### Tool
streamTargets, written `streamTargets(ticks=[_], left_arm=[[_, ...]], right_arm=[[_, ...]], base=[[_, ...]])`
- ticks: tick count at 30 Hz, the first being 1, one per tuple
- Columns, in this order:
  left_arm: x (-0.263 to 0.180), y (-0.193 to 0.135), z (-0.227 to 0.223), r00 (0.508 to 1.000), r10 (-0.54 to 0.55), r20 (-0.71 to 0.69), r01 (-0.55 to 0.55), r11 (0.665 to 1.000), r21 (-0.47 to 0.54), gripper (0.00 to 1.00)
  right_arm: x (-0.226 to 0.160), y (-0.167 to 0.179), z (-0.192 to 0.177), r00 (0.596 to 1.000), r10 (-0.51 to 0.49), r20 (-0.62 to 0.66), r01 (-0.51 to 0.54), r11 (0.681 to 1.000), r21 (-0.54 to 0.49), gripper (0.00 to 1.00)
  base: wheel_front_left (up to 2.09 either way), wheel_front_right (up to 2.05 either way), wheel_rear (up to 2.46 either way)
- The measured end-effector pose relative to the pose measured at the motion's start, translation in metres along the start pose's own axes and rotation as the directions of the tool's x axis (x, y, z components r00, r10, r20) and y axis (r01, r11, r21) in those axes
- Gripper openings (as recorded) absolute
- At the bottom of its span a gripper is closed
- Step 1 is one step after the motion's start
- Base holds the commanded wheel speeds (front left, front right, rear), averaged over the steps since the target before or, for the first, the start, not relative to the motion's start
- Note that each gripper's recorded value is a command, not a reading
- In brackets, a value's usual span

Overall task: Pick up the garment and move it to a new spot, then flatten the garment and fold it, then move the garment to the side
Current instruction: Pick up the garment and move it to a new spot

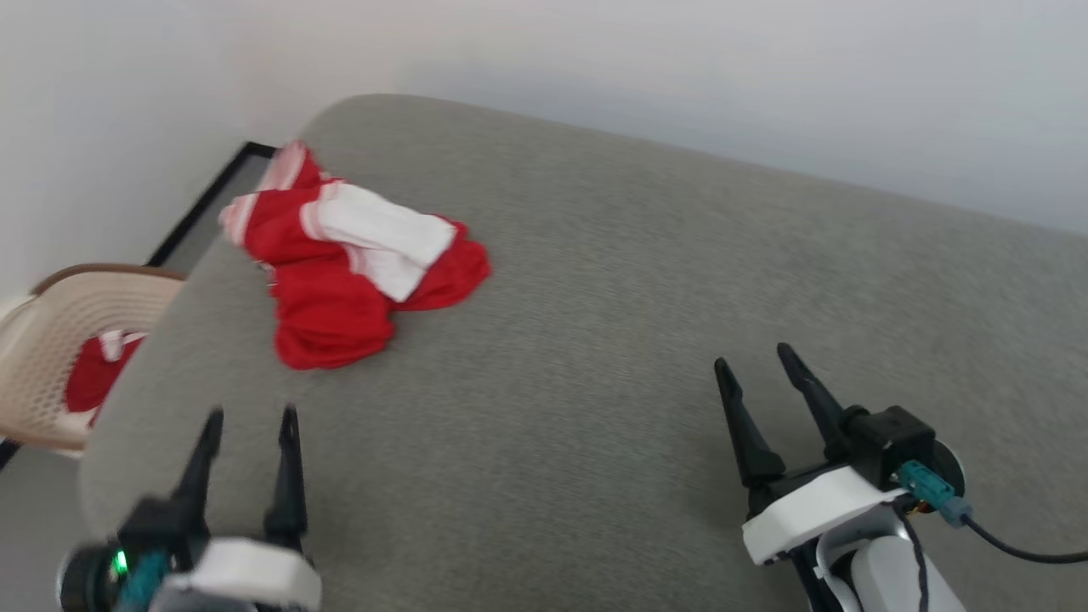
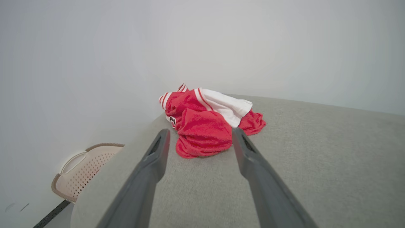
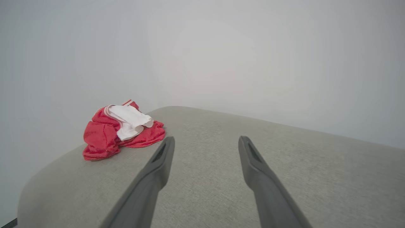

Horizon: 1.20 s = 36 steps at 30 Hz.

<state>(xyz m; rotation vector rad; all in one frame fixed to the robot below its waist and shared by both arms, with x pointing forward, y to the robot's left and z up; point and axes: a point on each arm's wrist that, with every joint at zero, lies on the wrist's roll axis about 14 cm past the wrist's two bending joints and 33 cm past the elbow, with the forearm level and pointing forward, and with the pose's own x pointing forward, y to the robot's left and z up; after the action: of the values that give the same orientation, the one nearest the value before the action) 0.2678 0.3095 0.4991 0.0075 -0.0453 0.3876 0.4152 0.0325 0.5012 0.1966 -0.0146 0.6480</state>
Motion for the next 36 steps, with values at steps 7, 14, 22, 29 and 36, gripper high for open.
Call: streamTargets(ticks=[7, 14, 22, 29, 36], left_arm=[[0.078, -0.022, 0.008, 0.986, -0.166, -0.002, 0.165, 0.979, 0.119, 1.0], [0.167, -0.009, -0.003, 0.977, -0.167, -0.133, 0.186, 0.971, 0.152, 1.0], [0.231, 0.018, -0.04, 0.915, -0.06, -0.398, 0.106, 0.99, 0.095, 1.0], [0.228, 0.013, -0.112, 0.691, -0.026, -0.722, 0.098, 0.993, 0.058, 1.0], [0.224, 0.002, -0.146, 0.578, -0.028, -0.816, 0.084, 0.996, 0.025, 0.95]], right_arm=[[-0.018, -0.05, -0.001, 0.991, -0.137, 0.004, 0.137, 0.991, 0.002, 1.0], [-0.035, -0.096, -0.012, 0.965, -0.262, -0.014, 0.263, 0.965, 0.013, 1.0], [-0.046, -0.132, -0.023, 0.936, -0.35, -0.033, 0.35, 0.937, 0.015, 1.0], [-0.053, -0.155, -0.033, 0.914, -0.401, -0.053, 0.402, 0.915, 0.009, 1.0], [-0.063, -0.169, -0.044, 0.894, -0.44, -0.081, 0.442, 0.897, 0.002, 1.0]], base=[[0.0, 0.0, 0.0], [0.0, 0.0, 0.0], [0.0, 0.0, 0.0], [0.0, 0.0, 0.0], [0.0, 0.0, 0.0]])
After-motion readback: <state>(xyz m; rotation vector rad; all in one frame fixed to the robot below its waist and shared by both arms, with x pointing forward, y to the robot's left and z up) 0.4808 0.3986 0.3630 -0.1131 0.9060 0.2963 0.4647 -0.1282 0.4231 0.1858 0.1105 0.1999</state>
